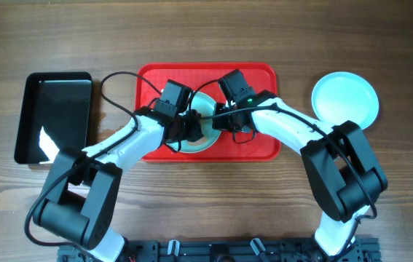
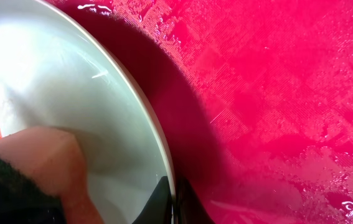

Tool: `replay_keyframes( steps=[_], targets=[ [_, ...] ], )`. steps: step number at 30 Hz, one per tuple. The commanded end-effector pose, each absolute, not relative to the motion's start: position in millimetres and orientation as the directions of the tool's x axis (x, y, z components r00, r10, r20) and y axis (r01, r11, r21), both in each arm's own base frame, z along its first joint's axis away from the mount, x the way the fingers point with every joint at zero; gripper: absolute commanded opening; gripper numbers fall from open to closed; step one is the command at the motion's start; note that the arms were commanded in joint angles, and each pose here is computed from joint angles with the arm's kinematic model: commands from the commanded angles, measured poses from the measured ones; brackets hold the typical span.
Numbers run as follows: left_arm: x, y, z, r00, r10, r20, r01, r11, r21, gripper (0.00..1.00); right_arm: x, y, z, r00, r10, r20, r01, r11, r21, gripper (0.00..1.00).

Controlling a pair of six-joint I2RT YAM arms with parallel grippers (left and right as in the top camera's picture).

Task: Clean dirty plates on tray and stack at the side

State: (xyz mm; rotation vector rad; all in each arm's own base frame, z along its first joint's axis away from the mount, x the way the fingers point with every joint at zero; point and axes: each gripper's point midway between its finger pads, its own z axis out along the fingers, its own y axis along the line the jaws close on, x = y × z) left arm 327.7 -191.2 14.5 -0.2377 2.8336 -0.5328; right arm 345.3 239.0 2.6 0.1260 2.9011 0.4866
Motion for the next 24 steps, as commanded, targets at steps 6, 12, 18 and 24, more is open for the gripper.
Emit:
replay_keyframes(
  steps=[6,12,18,24],
  targets=[
    [323.3,-145.4,-6.0,-0.941,-0.222,-0.256,-0.192,0.972,-0.135,0.04,334.0,234.3,-19.5,-0.985,0.108,-0.133,0.065,0.955,0.289,0.04],
    [320.6,-118.7,-7.3,-0.933,-0.222,-0.283,-0.229,0.973,-0.009,0.04,334.1,234.5,-19.4,-0.985,0.106,-0.134,0.064,0.955,0.289,0.04],
    [322.4,-116.3,-6.5,-0.93,-0.231,-0.287,-0.237,0.971,-0.013,0.04,334.4,233.7,-19.6,-0.985,0.108,-0.136,0.065,0.956,0.286,0.04],
    [327.1,-112.2,0.0,-0.92,-0.249,-0.304,-0.253,0.967,-0.027,0.04,334.0,233.4,-19.8,-0.985,0.107,-0.134,0.065,0.956,0.285,0.04]
  ],
)
